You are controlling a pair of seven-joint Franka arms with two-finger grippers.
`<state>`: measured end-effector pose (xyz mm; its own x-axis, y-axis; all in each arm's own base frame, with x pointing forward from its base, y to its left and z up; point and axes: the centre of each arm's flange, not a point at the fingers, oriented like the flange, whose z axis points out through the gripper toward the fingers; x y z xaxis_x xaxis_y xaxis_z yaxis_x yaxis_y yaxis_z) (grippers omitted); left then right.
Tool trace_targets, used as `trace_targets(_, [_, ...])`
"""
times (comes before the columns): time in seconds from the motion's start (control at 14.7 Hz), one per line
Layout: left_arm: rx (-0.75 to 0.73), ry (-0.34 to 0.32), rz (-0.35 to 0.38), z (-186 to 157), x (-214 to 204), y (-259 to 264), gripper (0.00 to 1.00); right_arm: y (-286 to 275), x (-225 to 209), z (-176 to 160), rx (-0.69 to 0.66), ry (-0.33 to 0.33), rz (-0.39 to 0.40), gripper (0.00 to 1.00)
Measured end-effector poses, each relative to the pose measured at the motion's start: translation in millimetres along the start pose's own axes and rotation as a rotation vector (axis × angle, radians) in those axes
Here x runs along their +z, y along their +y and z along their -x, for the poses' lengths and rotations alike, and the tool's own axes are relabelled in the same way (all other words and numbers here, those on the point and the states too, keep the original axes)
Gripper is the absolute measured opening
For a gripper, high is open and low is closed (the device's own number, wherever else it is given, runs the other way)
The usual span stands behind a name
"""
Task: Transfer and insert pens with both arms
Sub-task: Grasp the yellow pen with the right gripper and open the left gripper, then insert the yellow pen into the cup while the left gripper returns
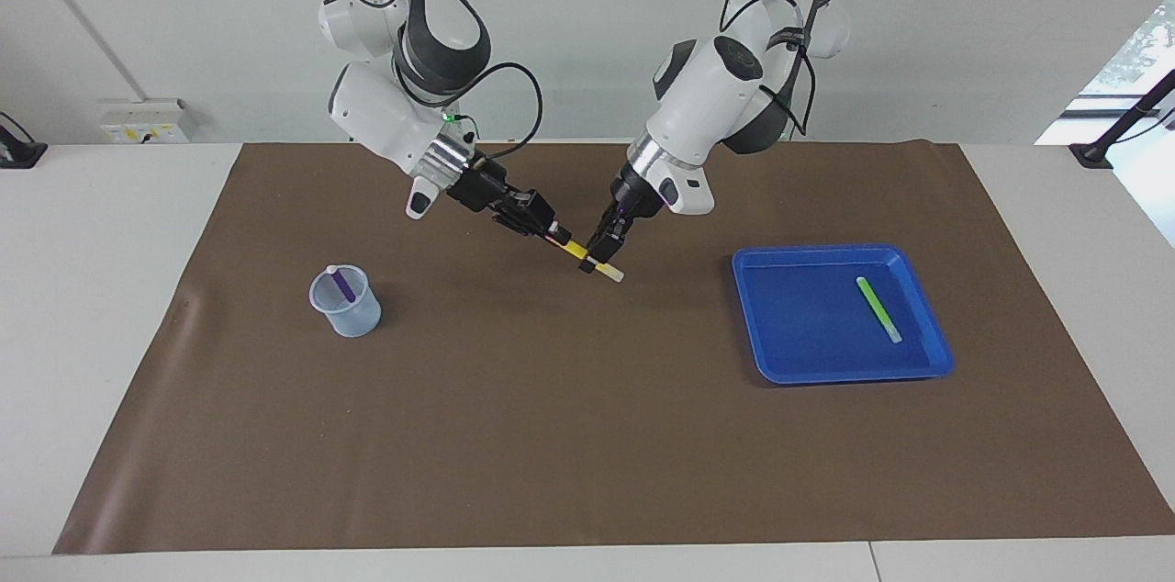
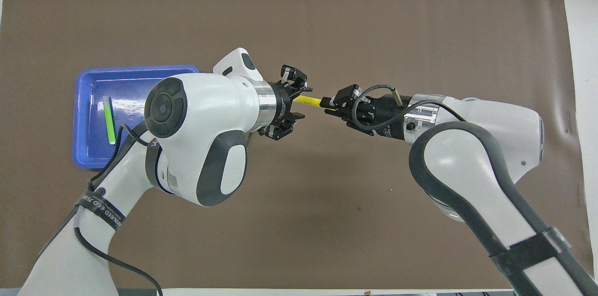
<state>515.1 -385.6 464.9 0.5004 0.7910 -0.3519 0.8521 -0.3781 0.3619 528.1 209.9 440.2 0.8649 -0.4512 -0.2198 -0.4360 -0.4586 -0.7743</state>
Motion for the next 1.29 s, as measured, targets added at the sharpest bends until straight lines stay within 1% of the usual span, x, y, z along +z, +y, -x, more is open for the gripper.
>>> trace_targets(0.07, [0.058,0.027,-0.024,-9.3,-3.4,-0.4,0.73,-0.7,-4.8,-4.1,-0.035,-0.012,0.029,0.20])
trace_targets(0.14, [0.113,0.055,-0.051,-21.5,-8.6,-0.7,0.89,-1.3,-12.8,-10.6,-0.081,-0.027,0.071,0.20])
trace_targets(0.2, [0.174,0.072,-0.081,-36.0,-16.0,-1.3,0.99,-2.8,-24.4,-19.6,-0.130,-0.045,0.121,0.20])
trace_targets(0.34, [0.310,0.072,-0.141,-69.6,-32.0,-4.4,1.00,-9.1,-56.8,-41.8,-0.227,-0.081,0.226,0.20])
trace_targets(0.48, [0.440,0.071,-0.183,-105.8,-44.4,-9.2,1.00,-16.5,-91.8,-59.9,-0.339,-0.098,0.345,0.20])
trace_targets(0.68, [0.629,0.107,-0.252,-161.5,-53.5,-26.4,1.00,-22.5,-142.9,-79.0,-0.595,-0.132,0.562,0.20])
trace_targets(0.82, [0.741,0.108,-0.296,-200.9,-58.0,-42.2,1.00,-15.8,-179.8,-99.5,-0.781,-0.174,0.705,0.20])
trace_targets(0.95, [0.843,0.101,-0.335,-244.3,-65.5,-60.2,1.00,-2.8,-207.4,-121.6,-0.940,-0.219,0.832,0.20])
trace_targets(1.02, [0.890,0.102,-0.358,-267.0,-70.5,-70.3,1.00,2.7,-213.8,-129.3,-0.995,-0.243,0.883,0.20])
trace_targets(1.09, [0.935,0.111,-0.380,-289.3,-75.8,-80.7,1.00,7.0,-215.1,-134.4,-1.025,-0.258,0.913,0.20])
trace_targets(1.23, [1.002,0.129,-0.401,-328.6,-81.2,-103.5,1.00,13.1,-210.2,-139.9,-1.048,-0.264,0.932,0.20])
trace_targets(1.29, [1.025,0.127,-0.409,-345.5,-79.8,-116.4,1.00,17.7,-205.8,-141.3,-1.055,-0.262,0.934,0.20])
